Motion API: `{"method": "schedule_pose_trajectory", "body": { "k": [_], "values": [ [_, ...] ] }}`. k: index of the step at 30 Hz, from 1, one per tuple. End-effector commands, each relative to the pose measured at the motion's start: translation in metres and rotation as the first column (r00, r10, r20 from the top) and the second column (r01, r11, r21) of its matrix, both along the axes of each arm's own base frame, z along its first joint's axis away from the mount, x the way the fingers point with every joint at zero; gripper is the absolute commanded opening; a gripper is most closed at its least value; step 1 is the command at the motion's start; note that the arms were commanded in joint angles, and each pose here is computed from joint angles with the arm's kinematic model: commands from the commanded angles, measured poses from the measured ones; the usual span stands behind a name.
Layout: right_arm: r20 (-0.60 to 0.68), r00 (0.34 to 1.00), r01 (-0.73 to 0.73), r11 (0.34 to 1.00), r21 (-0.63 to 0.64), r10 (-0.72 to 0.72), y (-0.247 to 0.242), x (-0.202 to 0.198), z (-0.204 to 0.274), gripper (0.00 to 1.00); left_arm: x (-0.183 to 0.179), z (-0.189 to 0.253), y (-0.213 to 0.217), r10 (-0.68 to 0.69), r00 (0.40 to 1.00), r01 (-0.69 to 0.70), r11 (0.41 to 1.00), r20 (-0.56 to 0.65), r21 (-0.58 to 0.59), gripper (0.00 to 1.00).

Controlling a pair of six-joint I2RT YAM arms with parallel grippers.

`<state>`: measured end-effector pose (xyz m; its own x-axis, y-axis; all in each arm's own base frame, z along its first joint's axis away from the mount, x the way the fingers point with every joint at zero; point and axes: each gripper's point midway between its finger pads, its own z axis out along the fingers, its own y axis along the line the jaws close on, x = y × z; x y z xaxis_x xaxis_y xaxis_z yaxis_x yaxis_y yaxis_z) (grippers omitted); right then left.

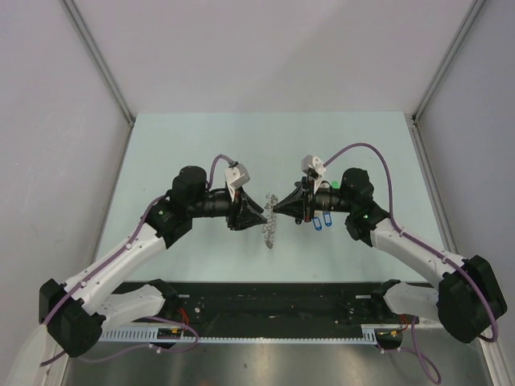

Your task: Put the keys on the keyring

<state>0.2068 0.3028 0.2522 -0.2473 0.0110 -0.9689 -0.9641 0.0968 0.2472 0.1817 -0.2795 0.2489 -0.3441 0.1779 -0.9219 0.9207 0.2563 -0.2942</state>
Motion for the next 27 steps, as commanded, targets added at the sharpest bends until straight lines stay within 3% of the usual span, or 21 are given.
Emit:
{"method": "schedule_pose_trajectory", "body": {
  "k": [1,5,14,18,22,27],
  "values": [
    [0.111,0.994,-0.009,0.998,0.055,0.003,-0.001,-0.001,0.037,0.00,-0.003,0.009,-0.010,-0.076,0.996,0.078,0.996,0.038,-0.032,0.42],
    [0.111,0.994,-0.016,0.999,0.052,0.011,-0.001,-0.003,0.036,0.00,0.000,0.008,-0.013,-0.081,0.996,0.083,0.996,0.041,-0.033,0.43],
    [0.112,0.993,-0.036,0.998,0.050,0.030,-0.001,-0.007,0.036,0.00,0.010,0.020,-0.015,-0.051,0.994,0.058,0.996,0.100,-0.061,0.55],
    [0.109,0.994,-0.036,0.998,0.046,0.031,-0.001,-0.008,0.035,0.00,0.017,0.025,-0.015,-0.009,0.993,0.018,0.997,0.115,-0.073,0.69],
    [0.112,0.993,-0.031,0.998,0.046,0.026,-0.002,-0.008,0.036,0.00,0.018,0.033,-0.011,0.020,0.990,-0.008,0.996,0.140,-0.086,0.69],
    [0.118,0.993,-0.028,0.998,0.047,0.023,-0.003,-0.009,0.037,0.00,0.013,0.038,-0.005,0.026,0.984,-0.011,0.996,0.174,-0.090,0.62]
  ]
}}
